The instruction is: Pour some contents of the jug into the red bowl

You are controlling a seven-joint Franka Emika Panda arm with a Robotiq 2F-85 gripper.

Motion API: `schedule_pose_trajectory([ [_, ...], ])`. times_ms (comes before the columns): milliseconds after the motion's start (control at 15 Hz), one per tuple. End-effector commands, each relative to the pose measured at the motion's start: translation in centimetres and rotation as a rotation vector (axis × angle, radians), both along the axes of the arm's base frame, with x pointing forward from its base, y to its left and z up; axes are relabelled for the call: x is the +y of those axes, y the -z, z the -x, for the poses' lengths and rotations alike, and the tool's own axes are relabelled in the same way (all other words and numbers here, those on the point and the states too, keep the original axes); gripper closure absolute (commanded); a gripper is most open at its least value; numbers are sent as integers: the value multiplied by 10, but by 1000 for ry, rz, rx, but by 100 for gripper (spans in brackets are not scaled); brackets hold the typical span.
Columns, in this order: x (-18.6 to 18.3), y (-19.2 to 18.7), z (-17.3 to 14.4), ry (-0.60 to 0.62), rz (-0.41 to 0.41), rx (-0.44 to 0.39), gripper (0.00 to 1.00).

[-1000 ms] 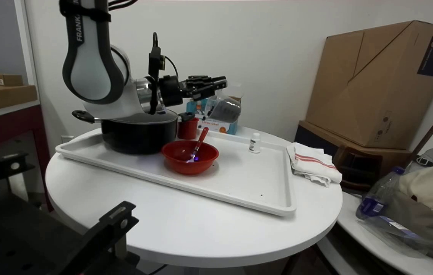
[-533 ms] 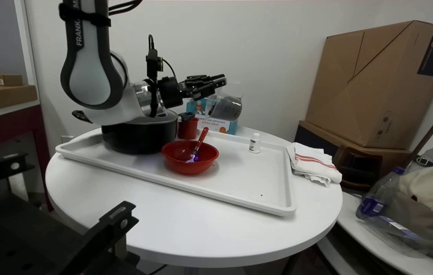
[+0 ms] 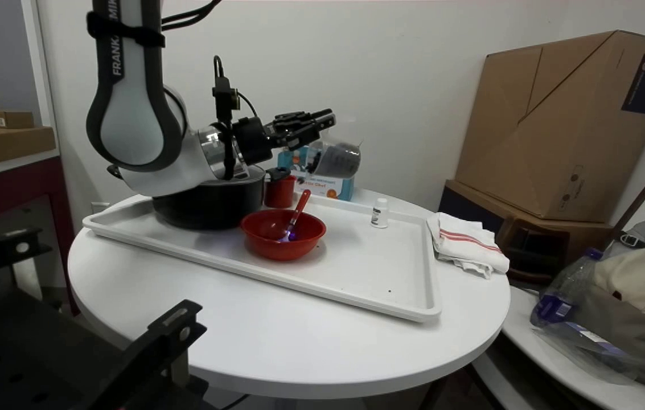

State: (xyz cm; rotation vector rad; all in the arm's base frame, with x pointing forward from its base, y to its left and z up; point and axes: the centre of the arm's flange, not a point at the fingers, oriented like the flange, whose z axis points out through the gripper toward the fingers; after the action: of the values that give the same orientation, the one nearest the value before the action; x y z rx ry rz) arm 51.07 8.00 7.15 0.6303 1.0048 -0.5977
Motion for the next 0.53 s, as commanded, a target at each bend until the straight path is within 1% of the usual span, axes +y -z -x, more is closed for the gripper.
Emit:
schedule_pose_trajectory([
  [0, -3, -1, 5, -34, 37, -38, 88],
  [200, -3, -1, 5, 5, 25, -18, 88],
  [467, -11, -4, 3, 203, -38, 88, 88],
])
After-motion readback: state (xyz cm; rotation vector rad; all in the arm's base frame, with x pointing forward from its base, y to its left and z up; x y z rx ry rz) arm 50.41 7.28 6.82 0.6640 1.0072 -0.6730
